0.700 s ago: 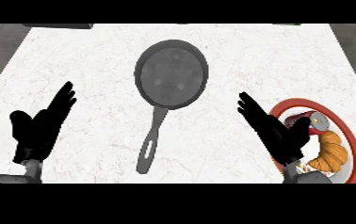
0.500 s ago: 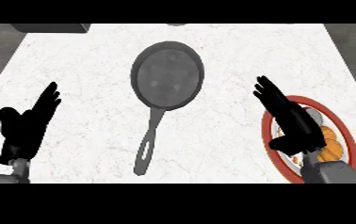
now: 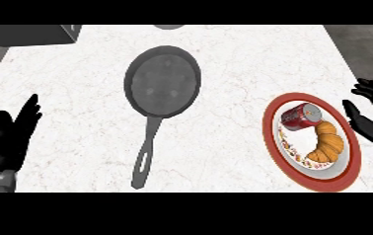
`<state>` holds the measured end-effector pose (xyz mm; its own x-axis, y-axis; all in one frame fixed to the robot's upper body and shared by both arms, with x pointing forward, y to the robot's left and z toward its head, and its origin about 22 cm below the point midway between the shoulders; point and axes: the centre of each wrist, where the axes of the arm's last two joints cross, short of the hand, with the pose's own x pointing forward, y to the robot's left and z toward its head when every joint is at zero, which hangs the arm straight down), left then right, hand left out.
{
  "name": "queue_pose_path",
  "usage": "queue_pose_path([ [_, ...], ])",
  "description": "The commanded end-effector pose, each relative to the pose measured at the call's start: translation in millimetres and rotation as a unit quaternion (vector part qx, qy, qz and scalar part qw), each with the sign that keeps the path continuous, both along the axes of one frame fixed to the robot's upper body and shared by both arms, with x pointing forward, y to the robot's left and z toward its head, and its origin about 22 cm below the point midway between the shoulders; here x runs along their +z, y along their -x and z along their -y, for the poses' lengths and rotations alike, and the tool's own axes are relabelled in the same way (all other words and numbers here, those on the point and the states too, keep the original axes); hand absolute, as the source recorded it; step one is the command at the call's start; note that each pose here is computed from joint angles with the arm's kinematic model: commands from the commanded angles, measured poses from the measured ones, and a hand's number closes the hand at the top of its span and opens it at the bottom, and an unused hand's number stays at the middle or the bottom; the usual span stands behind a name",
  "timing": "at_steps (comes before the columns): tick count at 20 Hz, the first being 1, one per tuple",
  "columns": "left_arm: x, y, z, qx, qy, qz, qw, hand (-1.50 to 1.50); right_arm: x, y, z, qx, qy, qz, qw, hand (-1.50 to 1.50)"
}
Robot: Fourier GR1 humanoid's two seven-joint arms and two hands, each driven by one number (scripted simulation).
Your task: Pick the croissant from the plate and place it in the pan
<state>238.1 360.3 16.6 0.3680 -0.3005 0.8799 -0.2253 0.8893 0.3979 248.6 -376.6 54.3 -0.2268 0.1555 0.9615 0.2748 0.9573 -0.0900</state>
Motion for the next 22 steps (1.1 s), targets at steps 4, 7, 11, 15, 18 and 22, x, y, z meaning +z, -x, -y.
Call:
queue_pose_path([
  [4,2,-20.2,5,-0.006,-0.014,-0.006,0.9999,0.0,-10,83,52,-0.026,0.058,0.067,0.996,-1.5],
  [7,-10,-33.2,15,-0.01,-0.005,-0.01,0.9999,0.0,19,66,60,-0.018,0.129,0.031,0.991,-1.5],
  [11,-1,-18.6,-3,-0.019,-0.008,-0.012,0.9997,0.0,47,75,65,-0.022,0.235,-0.061,0.97,-1.5],
  [15,-4,-25.8,10,-0.017,-0.006,-0.005,0.9998,0.0,85,66,62,0.005,0.35,-0.166,0.922,-1.5],
  [18,1,-38.2,24,-0.032,-0.003,-0.005,0.9995,0.0,107,47,50,0.008,0.412,-0.234,0.881,-1.5],
  [22,-5,-42.4,26,-0.024,-0.002,-0.006,0.9997,0.0,108,34,17,0.031,0.453,-0.297,0.84,-1.5],
])
